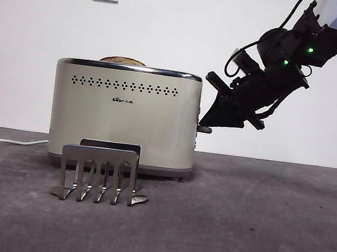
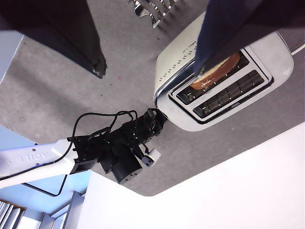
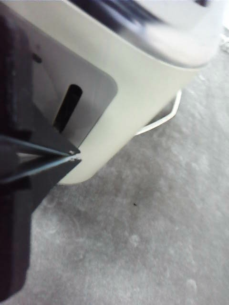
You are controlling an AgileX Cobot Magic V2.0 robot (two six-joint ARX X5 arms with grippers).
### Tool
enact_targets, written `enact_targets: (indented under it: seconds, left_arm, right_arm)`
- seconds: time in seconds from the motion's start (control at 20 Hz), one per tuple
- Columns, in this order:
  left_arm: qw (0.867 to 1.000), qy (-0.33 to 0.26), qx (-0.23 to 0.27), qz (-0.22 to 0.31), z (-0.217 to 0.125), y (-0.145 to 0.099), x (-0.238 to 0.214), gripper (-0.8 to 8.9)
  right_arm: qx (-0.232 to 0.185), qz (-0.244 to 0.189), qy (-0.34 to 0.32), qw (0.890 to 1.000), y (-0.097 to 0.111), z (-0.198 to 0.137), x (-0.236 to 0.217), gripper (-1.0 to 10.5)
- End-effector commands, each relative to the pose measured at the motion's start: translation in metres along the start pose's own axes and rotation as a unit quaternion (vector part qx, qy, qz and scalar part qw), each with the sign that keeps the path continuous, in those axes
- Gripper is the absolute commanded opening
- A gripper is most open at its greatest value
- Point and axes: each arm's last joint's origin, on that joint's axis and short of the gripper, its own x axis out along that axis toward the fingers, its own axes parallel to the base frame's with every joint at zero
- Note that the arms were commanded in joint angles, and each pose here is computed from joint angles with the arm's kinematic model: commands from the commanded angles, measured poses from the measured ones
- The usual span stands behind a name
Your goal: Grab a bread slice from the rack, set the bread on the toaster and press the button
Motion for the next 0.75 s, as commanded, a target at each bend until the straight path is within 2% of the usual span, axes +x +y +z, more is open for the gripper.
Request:
enact_targets:
  seconds: [0.05, 0.75]
  left_arm:
    - [1.000, -0.004, -0.001, 0.001, 0.0006, -0.0006, -0.0020, 3.15]
    - [1.000, -0.001, -0.002, 0.002, 0.0000, -0.0006, -0.0019, 3.15]
  right_arm:
    - [0.018, 0.007, 0.068, 0.998, -0.0016, -0.0301, 0.0187, -0.1]
    - [0.011, -0.008, 0.103, 0.995, -0.0030, -0.0382, 0.0183, -0.1]
